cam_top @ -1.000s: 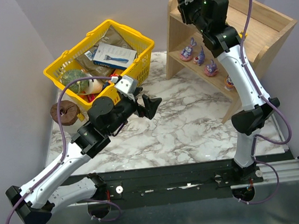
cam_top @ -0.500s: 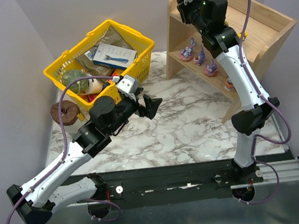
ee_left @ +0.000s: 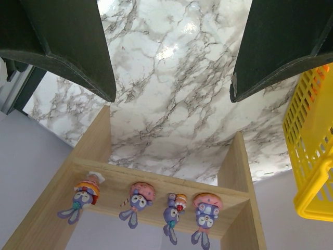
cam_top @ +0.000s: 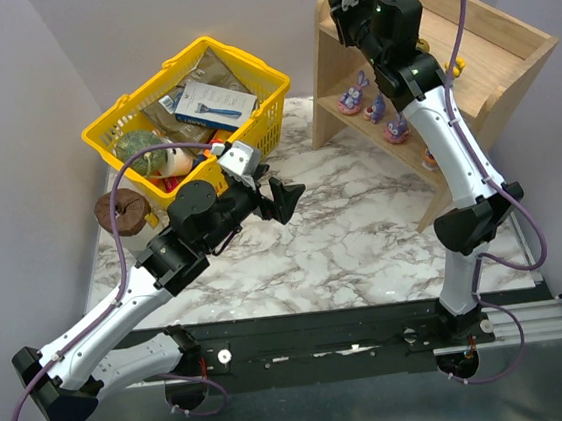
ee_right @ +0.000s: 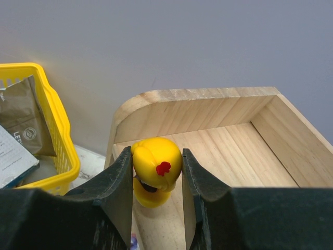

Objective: Place and organize the plastic toys onto the shelf

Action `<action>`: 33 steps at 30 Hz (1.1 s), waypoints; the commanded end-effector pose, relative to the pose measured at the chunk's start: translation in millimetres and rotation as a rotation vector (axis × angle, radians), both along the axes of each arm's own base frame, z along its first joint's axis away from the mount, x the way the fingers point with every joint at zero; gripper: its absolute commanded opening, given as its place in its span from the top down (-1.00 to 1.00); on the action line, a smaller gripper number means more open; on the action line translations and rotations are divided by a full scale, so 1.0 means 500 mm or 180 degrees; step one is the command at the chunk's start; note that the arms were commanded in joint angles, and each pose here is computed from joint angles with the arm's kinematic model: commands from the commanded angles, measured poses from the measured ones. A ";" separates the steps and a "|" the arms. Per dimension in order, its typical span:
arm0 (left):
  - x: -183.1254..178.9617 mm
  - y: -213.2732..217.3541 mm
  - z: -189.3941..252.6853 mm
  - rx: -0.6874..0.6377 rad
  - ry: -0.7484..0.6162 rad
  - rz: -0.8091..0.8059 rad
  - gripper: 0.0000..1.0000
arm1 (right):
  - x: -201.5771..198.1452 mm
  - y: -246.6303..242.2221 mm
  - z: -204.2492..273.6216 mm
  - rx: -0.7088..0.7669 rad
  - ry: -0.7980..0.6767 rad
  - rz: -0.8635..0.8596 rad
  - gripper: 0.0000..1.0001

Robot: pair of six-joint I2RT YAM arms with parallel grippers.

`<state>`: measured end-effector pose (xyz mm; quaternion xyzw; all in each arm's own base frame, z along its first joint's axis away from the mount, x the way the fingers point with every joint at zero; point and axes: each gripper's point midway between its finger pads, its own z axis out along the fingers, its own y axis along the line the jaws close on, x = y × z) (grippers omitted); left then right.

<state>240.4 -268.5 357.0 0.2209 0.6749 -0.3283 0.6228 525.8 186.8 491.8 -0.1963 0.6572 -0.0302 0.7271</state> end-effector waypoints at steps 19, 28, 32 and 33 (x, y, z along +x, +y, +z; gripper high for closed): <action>0.001 0.017 0.002 0.0022 -0.0040 0.0100 -0.98 | 0.007 0.004 -0.069 -0.0056 0.0268 -0.0206 0.18; 0.001 0.018 0.000 0.0025 -0.0037 0.0105 -0.97 | 0.013 0.000 -0.080 -0.0076 0.0297 -0.0275 0.12; 0.001 0.017 0.000 0.0025 -0.0036 0.0100 -0.98 | 0.011 -0.004 -0.072 -0.0057 0.0272 -0.0299 -0.02; 0.001 0.018 0.000 0.0025 -0.0036 0.0105 -0.98 | 0.011 -0.005 -0.069 -0.0052 0.0263 -0.0309 -0.08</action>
